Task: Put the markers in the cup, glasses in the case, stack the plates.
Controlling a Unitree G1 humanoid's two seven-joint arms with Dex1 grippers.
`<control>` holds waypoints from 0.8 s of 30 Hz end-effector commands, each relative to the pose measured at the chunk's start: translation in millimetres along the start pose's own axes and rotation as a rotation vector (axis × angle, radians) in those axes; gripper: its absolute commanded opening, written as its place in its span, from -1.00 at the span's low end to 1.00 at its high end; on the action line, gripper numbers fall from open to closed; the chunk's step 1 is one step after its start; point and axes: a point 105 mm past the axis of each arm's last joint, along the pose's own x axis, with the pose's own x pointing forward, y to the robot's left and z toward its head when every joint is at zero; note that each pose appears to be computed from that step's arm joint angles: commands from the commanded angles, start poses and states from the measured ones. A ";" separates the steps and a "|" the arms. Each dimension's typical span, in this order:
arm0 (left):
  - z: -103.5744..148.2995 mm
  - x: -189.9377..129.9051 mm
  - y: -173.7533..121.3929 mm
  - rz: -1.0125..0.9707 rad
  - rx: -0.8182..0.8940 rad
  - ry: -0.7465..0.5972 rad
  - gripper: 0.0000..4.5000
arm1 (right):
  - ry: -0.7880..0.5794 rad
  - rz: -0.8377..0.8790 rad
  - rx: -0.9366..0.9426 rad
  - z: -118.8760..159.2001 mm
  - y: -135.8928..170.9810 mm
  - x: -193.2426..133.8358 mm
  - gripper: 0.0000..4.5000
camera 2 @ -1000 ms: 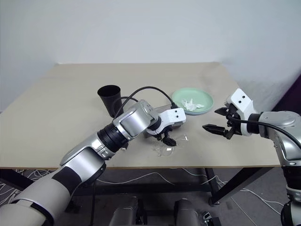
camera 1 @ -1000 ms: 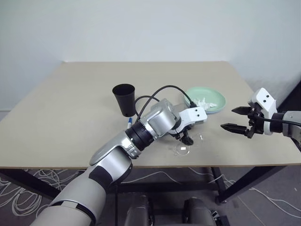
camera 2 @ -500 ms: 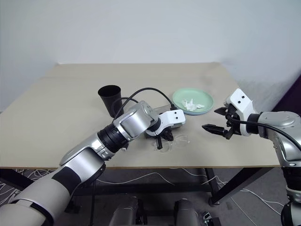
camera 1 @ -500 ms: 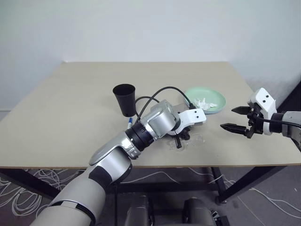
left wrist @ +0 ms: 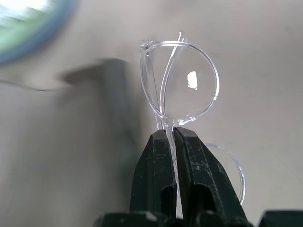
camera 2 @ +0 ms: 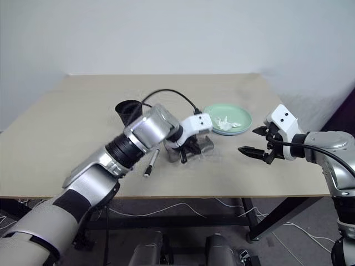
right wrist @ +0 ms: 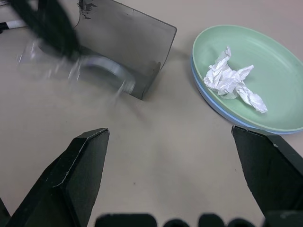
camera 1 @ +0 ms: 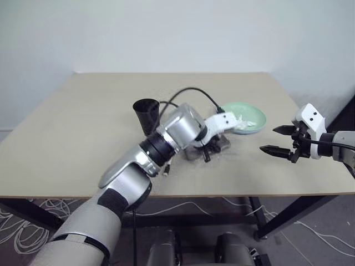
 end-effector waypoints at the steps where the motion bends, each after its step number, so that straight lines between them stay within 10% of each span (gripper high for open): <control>1: 15.7 -23.1 36.1 0.137 0.011 -0.082 -0.98 | -0.036 -0.018 -0.039 13.2 -5.0 -5.1 1.00; 24: -30.4 37.0 38.1 0.188 0.075 -0.053 -0.98 | -0.050 -0.010 -0.039 15.5 -0.2 -3.3 1.00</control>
